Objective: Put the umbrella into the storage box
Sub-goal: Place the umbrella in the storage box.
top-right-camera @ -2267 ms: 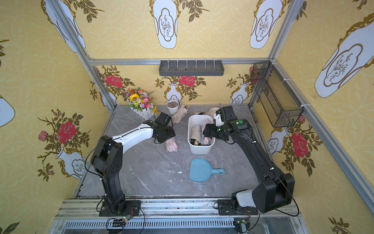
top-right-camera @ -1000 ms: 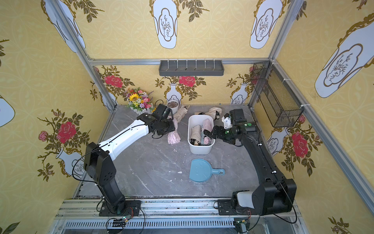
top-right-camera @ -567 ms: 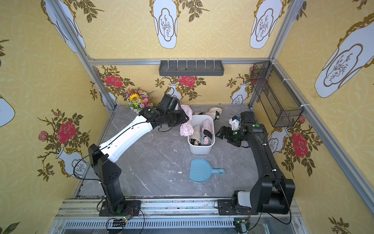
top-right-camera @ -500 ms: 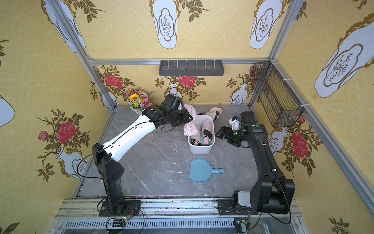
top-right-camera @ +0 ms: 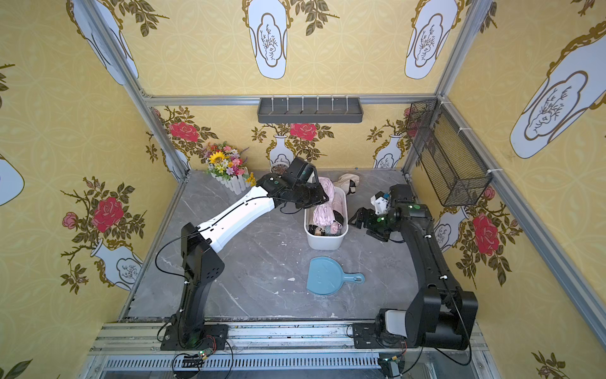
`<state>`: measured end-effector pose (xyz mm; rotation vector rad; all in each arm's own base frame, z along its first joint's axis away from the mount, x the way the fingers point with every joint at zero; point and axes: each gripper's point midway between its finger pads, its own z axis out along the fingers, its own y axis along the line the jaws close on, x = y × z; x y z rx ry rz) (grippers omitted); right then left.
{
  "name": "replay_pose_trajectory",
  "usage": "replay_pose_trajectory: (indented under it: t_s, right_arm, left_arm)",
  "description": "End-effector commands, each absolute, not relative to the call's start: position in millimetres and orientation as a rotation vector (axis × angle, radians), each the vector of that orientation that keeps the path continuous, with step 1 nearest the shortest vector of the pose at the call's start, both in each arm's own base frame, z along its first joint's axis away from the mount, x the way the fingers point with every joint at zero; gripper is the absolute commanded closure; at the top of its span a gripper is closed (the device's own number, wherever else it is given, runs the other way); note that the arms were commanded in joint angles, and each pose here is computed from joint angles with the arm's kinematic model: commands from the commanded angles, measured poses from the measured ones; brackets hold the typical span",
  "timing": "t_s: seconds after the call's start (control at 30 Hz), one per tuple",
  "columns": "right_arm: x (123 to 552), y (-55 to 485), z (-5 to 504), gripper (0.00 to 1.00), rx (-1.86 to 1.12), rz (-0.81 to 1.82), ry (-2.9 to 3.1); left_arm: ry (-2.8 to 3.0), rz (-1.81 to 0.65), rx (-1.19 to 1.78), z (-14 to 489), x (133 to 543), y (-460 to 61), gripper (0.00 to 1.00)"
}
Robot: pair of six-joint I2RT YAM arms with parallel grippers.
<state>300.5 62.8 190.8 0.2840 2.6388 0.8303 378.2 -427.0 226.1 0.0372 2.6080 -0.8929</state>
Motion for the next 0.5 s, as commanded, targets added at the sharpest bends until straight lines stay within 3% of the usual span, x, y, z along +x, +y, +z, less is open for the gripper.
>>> replay_pose_trajectory:
  t_s: [0.0, 0.2, 0.37, 0.47]
  right_arm:
    - [302, 64, 196, 0.11, 0.265, 0.831, 2.611]
    - [302, 64, 195, 0.11, 0.279, 0.841, 2.609]
    - [301, 58, 203, 0.09, 0.275, 0.781, 2.605]
    - [303, 56, 204, 0.08, 0.271, 0.756, 2.6]
  left_arm:
    - [2.621, -0.824, 0.069, 207, 390, -430, 0.79]
    - [2.64, -0.7, 0.047, 179, 412, -431, 0.77]
    - [2.657, -0.652, 0.007, 170, 416, -424, 0.49]
    - [2.629, -0.645, -0.006, 182, 414, -417, 0.41]
